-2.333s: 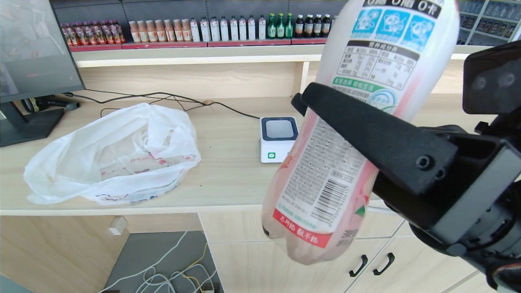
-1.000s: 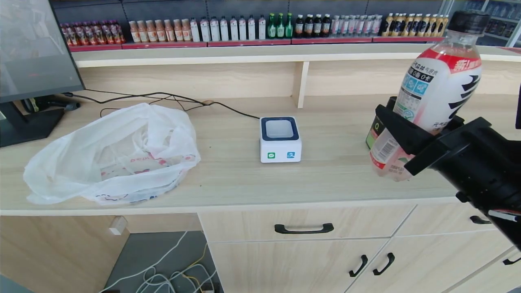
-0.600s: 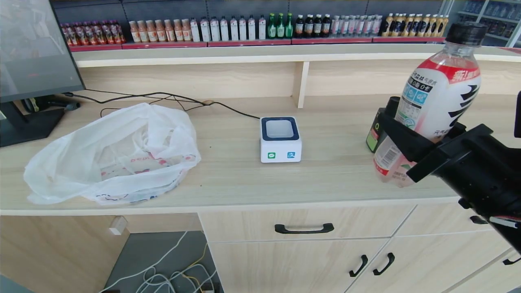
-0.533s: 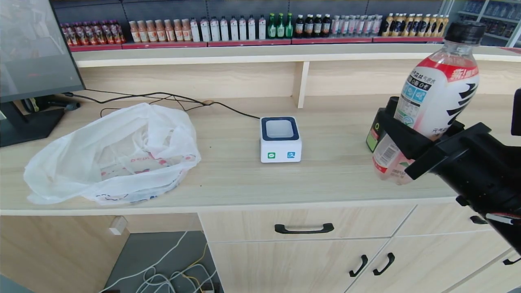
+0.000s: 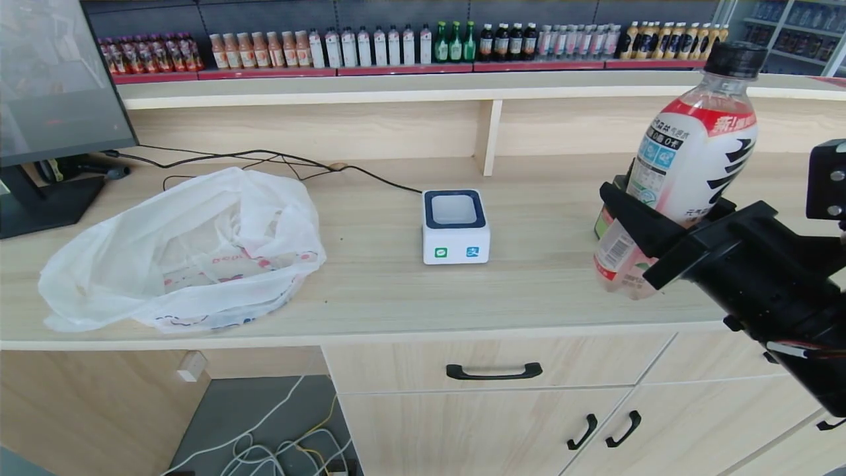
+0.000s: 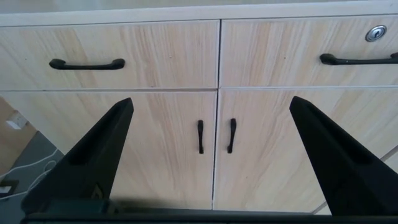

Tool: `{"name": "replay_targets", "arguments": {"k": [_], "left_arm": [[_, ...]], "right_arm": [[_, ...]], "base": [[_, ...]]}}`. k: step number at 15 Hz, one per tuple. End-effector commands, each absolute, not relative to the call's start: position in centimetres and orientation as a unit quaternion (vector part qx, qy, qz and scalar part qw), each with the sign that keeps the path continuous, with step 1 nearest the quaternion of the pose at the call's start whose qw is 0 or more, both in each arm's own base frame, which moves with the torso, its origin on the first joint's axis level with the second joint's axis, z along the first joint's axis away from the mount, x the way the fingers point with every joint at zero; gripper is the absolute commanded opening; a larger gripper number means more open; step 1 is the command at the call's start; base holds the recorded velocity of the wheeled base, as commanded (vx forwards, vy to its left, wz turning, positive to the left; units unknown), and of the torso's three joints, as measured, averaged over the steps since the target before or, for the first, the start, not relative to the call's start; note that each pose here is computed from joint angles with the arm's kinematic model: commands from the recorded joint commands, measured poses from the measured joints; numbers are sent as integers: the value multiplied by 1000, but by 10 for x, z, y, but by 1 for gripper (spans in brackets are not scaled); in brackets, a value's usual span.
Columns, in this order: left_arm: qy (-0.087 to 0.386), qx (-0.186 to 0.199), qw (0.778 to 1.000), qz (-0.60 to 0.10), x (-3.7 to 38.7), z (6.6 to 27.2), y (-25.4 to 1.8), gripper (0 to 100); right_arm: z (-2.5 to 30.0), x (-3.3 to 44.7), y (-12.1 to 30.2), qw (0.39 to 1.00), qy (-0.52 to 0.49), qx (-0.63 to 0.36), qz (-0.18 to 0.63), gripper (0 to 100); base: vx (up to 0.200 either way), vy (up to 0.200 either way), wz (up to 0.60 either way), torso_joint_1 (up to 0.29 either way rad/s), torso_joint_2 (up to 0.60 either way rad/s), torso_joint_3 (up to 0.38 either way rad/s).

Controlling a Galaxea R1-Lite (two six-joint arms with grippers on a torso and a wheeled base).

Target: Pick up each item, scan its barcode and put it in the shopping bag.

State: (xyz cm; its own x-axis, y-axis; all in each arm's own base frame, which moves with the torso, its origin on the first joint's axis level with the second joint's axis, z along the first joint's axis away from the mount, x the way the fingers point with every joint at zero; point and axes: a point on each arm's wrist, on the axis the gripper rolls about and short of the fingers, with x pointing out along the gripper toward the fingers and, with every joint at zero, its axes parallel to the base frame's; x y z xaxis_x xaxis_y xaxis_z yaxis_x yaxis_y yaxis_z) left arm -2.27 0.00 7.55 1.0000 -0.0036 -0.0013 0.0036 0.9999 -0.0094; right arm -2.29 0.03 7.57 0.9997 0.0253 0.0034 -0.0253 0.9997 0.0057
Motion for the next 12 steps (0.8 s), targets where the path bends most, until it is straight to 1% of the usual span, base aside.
{"name": "replay_targets", "arguments": {"k": [1, 12], "left_arm": [[1, -5, 1000, -2, -23, 76, 0, 100], [1, -5, 1000, -2, -23, 76, 0, 100]], "right_arm": [[76, -23, 0, 1000, -1, 3, 13, 100], [76, -23, 0, 1000, -1, 2, 13, 100]], "base": [[0, 0, 0, 0, 0, 0], [0, 0, 0, 0, 0, 0]]}}
